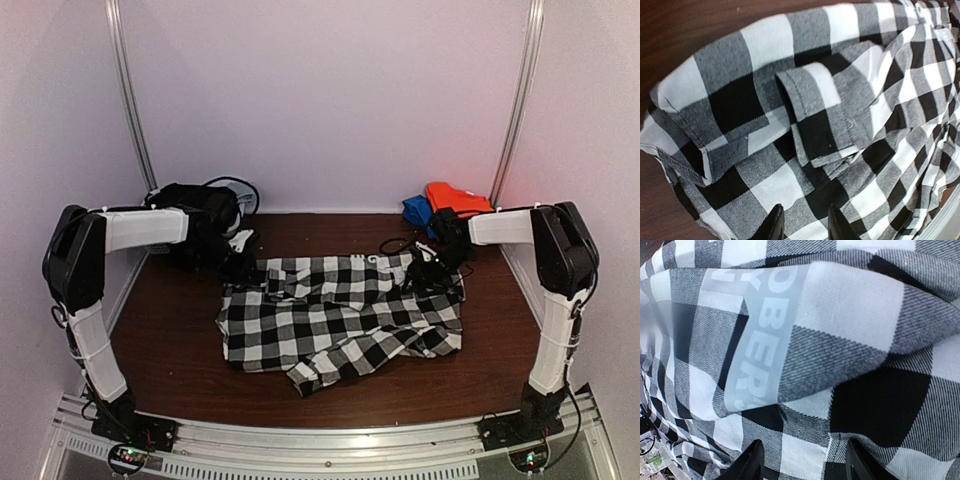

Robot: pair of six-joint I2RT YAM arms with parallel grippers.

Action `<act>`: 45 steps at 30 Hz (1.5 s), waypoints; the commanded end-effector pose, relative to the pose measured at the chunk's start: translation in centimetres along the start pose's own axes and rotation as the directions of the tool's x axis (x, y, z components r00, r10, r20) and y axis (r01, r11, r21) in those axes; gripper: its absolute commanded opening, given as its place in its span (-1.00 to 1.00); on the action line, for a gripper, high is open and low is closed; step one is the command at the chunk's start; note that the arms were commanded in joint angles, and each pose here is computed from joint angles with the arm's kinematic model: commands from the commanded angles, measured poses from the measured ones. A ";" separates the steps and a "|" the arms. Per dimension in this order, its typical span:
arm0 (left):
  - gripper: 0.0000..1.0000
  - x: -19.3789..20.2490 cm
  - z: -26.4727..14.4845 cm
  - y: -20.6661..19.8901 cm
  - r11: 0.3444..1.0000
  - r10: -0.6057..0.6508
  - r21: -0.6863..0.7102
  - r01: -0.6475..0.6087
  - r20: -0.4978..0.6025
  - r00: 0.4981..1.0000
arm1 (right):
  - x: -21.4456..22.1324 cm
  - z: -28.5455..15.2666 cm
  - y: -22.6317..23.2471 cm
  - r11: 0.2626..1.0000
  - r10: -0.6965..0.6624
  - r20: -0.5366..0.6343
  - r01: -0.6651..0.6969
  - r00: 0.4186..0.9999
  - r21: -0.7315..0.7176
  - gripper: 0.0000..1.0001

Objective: Fold and stack the mixed laundry pile
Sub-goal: Move the 1/3-folded shirt to the center of the board, then adjust the 1/3-folded shirt at the center of the board.

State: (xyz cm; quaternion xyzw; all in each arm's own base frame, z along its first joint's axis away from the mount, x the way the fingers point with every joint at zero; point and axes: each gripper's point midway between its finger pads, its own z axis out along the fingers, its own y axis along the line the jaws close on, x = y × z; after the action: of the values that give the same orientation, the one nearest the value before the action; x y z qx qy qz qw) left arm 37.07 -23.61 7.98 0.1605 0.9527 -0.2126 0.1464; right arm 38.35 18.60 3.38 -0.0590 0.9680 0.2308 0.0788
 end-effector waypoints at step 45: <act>0.54 11.6 4.9 -17.3 0.791 0.610 0.056 -0.610 0.020 0.792 | 6.0 -19.0 8.3 0.967 -0.138 0.338 0.201 0.931 -0.157 0.32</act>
State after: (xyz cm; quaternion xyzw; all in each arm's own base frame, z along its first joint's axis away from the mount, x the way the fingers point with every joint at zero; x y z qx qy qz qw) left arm 20.19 -35.24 5.67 0.4465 0.8607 -0.1778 0.1679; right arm 30.69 16.85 21.83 -0.1105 0.9141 0.3083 0.2390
